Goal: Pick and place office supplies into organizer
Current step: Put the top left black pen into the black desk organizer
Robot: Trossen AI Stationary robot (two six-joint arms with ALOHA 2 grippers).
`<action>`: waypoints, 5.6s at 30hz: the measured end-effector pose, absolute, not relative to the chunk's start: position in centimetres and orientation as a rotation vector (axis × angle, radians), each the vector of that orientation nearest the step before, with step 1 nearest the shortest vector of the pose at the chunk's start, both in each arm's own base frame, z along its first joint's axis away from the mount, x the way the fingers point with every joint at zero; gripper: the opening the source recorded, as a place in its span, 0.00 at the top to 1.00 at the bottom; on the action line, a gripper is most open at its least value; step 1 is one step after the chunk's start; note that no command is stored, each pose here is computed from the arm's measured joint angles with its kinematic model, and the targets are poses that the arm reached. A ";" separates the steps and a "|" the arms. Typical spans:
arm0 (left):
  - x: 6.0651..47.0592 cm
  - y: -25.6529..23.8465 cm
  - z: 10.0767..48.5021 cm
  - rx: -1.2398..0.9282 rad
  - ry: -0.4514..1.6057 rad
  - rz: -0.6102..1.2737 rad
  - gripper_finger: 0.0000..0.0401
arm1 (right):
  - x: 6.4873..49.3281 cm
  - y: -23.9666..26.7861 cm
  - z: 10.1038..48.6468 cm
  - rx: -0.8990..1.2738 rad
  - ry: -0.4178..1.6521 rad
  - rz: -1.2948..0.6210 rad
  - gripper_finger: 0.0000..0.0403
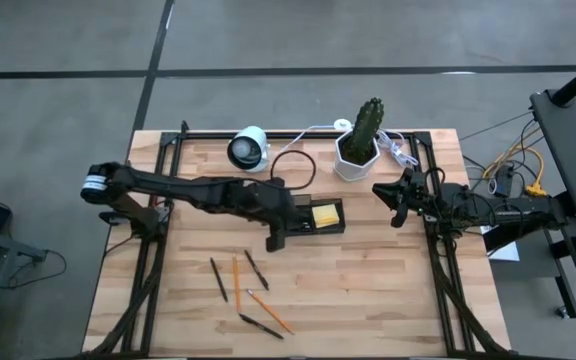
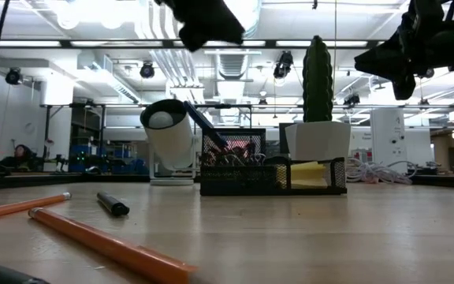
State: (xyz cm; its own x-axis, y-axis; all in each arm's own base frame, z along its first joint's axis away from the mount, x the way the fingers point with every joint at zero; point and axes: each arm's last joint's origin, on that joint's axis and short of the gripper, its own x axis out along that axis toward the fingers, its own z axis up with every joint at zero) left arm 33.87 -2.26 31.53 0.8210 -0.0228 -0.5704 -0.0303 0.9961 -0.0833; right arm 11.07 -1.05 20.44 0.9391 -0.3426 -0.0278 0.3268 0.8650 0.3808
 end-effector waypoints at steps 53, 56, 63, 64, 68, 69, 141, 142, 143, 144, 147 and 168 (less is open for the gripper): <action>22.1 -9.0 28.0 0.059 1.346 -0.470 0.77 | 11.3 -1.1 20.2 0.388 -0.016 -0.355 0.87; 22.3 -9.2 27.1 0.170 1.381 -0.552 0.77 | 11.3 -1.0 20.2 0.394 -0.017 -0.355 0.87; 23.3 -9.6 25.4 0.262 1.437 -0.624 0.77 | 11.3 -1.1 20.2 0.399 -0.019 -0.356 0.87; 23.4 -9.6 25.2 0.266 1.445 -0.627 0.77 | 11.3 -1.1 20.2 0.402 -0.019 -0.357 0.87; 23.7 -9.7 24.7 0.307 1.453 -0.665 0.77 | 11.3 -1.1 20.2 0.406 -0.020 -0.363 0.87; 23.7 -9.8 24.7 0.318 1.450 -0.676 0.77 | 11.3 -1.1 20.2 0.405 -0.021 -0.368 0.87; 22.1 -11.5 14.7 0.668 1.271 -0.832 0.59 | 11.3 -1.2 20.2 0.448 -0.040 -0.408 0.87; 22.1 -11.5 14.8 0.665 1.272 -0.830 0.59 | 11.3 -1.2 20.2 0.448 -0.040 -0.408 0.87; 22.1 -11.5 14.8 0.664 1.273 -0.829 0.59 | 11.3 -1.2 20.2 0.448 -0.040 -0.408 0.87; 22.0 -11.5 14.9 0.665 1.276 -0.830 0.59 | 11.3 -1.2 20.2 0.448 -0.040 -0.408 0.87; 21.8 -11.5 15.0 0.666 1.284 -0.833 0.59 | 11.3 -1.2 20.2 0.448 -0.040 -0.408 0.87; 21.8 -11.7 14.6 0.671 1.248 -0.835 0.63 | 11.2 -1.3 20.2 0.447 -0.049 -0.430 0.87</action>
State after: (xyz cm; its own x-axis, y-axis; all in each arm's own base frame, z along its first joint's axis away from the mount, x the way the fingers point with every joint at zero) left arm 21.83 -11.71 14.63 0.1049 -0.1737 -0.9792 0.8387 0.5446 -0.0068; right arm 11.25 -1.26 20.25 0.9092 -0.4136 -0.0472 0.3925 0.8138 0.4285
